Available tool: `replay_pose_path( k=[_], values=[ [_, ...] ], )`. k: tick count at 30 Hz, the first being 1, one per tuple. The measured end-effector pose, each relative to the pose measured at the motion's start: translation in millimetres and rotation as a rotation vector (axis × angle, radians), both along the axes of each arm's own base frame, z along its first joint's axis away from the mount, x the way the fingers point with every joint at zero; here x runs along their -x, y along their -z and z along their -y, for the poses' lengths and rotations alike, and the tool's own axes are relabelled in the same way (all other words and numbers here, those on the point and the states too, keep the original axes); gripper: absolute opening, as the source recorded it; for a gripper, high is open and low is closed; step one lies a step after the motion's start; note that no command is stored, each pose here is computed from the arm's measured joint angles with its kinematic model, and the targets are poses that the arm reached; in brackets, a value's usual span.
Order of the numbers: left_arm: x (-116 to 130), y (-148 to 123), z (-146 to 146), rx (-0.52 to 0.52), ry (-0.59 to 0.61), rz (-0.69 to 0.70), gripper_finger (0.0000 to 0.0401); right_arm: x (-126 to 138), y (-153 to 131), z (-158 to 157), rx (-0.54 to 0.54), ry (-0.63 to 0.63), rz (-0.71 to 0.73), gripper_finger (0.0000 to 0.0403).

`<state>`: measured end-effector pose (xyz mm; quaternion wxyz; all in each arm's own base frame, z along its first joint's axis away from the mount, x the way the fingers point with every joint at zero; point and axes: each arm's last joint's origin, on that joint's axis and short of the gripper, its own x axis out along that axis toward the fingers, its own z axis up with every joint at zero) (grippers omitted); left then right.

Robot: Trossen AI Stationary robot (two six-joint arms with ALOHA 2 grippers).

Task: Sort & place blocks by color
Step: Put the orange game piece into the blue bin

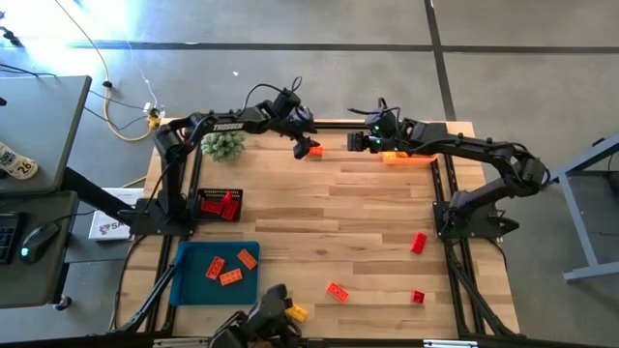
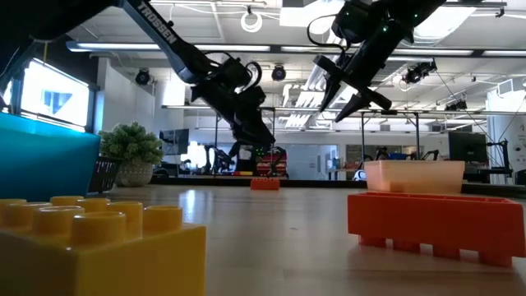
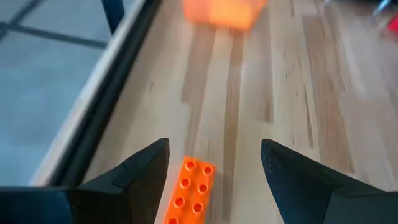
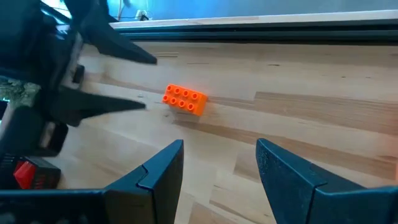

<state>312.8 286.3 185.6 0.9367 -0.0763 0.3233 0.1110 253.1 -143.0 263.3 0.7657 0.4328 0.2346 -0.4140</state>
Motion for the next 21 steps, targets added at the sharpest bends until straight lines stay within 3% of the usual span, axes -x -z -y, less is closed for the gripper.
replay_pose_path(
  k=[8, 21],
  values=[
    [-15.2, 8.4, 3.5, -0.037, 0.010, -0.217, 0.0242, 0.1, 0.0, 0.1, 0.017, -0.015, -0.013, 0.0188],
    [-40.5, 23.9, 2.8, -0.090, 0.024, -0.366, 0.0242, -0.2, 0.1, -0.3, 0.021, -0.047, -0.018, 0.0188]
  ],
)
